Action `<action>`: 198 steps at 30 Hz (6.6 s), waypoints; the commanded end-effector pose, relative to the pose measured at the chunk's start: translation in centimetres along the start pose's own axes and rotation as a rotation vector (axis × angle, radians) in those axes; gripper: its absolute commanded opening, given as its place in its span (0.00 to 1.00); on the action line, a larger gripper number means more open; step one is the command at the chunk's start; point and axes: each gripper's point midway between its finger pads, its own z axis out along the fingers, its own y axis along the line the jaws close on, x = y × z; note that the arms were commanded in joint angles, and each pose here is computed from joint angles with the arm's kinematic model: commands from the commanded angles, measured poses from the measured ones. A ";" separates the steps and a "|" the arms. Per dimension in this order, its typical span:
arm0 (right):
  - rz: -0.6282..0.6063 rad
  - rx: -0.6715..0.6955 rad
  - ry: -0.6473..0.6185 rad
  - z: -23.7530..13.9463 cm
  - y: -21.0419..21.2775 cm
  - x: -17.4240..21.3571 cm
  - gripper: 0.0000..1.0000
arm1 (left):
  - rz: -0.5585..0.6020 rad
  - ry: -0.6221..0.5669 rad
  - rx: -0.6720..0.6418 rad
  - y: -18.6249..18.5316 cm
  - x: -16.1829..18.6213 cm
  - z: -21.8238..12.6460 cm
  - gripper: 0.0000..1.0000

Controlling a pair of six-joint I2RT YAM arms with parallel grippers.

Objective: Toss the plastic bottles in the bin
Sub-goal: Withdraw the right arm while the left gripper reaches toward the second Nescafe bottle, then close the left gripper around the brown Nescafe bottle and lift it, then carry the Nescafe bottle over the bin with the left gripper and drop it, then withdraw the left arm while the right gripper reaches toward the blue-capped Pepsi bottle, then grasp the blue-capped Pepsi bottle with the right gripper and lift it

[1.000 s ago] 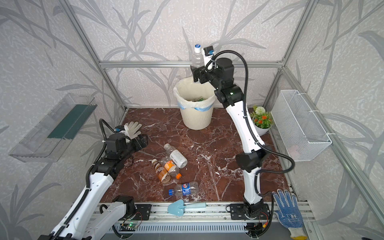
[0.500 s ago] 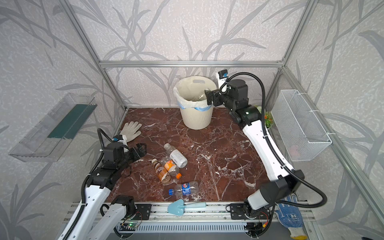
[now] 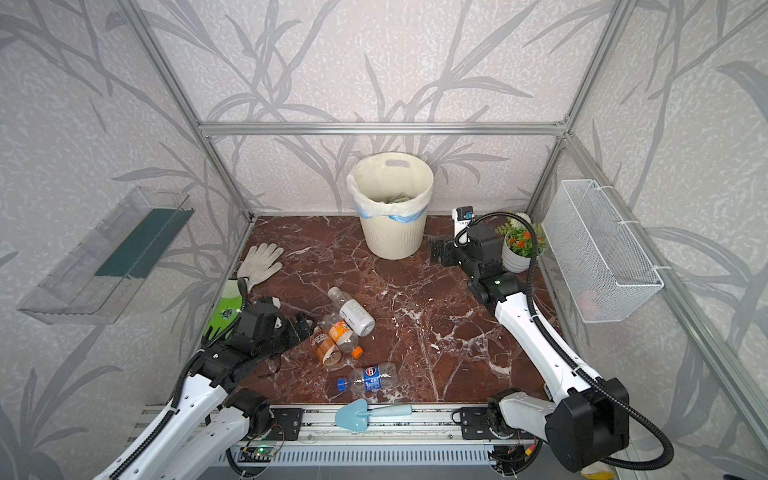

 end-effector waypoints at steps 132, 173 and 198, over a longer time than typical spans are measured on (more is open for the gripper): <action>-0.854 -0.804 0.779 -12.3 18.4 24.7 0.95 | 0.541 -0.571 -0.062 -10.0 -20.8 -5.1 0.99; -1.129 -0.864 0.850 -9.3 23.2 33.4 0.80 | 0.507 -0.505 -0.058 -9.6 -20.4 -3.4 0.99; -1.005 -0.701 0.695 -9.2 21.0 28.6 0.50 | 0.518 -0.511 -0.066 -9.5 -20.4 -3.5 0.99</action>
